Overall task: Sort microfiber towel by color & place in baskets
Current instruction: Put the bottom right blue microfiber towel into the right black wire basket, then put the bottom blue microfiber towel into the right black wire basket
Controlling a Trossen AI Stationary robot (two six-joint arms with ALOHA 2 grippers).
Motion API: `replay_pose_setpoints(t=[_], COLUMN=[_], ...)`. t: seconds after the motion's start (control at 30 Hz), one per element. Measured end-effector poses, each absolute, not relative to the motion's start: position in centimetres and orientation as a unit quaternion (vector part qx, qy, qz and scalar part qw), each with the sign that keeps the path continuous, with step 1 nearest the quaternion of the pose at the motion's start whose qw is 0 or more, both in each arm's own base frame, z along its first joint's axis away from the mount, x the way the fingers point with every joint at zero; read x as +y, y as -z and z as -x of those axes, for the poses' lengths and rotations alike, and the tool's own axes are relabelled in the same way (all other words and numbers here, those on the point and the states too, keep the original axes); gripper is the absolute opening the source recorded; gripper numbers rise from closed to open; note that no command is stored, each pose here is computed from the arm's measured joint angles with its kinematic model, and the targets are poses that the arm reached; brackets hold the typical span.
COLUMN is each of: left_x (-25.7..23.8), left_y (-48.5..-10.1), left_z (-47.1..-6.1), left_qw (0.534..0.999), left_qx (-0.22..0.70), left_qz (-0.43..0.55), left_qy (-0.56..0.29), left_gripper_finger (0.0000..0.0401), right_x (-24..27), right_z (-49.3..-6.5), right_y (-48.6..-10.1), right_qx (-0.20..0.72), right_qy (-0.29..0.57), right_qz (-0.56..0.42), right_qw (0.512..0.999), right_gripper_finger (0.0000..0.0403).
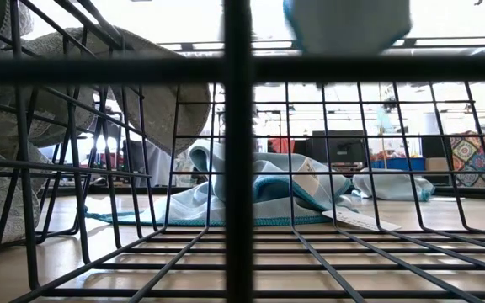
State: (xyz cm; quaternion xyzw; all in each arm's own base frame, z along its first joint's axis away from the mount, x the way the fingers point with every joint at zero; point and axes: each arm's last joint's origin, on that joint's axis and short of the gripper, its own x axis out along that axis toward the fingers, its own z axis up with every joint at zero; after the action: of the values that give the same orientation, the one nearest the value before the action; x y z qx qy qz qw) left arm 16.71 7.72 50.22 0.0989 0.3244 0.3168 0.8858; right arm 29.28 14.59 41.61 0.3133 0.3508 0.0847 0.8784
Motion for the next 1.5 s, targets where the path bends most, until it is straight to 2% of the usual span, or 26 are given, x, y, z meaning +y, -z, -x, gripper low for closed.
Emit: replay_pose_setpoints(t=[0.33, 0.57, 0.83, 0.97, 1.3, 1.5], left_x=[7.7, 7.7, 7.7, 7.7, 7.8, 7.8], left_y=[-50.2, -50.2, -50.2, -50.2, -50.2, -50.1], left_z=[-16.7, -16.7, -16.7, -16.7, -16.8, -16.9], left_qw=[0.887, 0.888, 0.887, 0.887, 0.888, 0.889], left_qx=[0.320, 0.318, 0.321, 0.320, 0.317, 0.311], left_qz=[-0.087, -0.076, -0.080, -0.081, -0.072, -0.054], left_qy=[-0.321, -0.325, -0.323, -0.323, -0.326, -0.332], left_gripper_finger=[0.0000, 0.0000, 0.0000, 0.0000, 0.0000, 0.0000], right_x=[19.9, 19.8, 19.5, 19.4, 19.2, 18.1], right_z=[-31.5, -31.9, -32.1, -32.1, -31.9, -32.0], right_y=[-42.9, -41.4, -38.7, -38.2, -38.5, -38.0], right_qx=[0.349, 0.429, 0.520, 0.542, 0.540, 0.544], right_qy=[-0.151, -0.083, -0.004, 0.011, 0.002, 0.044], right_qz=[-0.259, -0.210, -0.205, -0.221, -0.216, -0.169], right_qw=[0.888, 0.875, 0.829, 0.810, 0.814, 0.821], right_gripper_finger=[0.0022, 0.0022, 0.0026, 0.0046, 0.0131, 0.0150])
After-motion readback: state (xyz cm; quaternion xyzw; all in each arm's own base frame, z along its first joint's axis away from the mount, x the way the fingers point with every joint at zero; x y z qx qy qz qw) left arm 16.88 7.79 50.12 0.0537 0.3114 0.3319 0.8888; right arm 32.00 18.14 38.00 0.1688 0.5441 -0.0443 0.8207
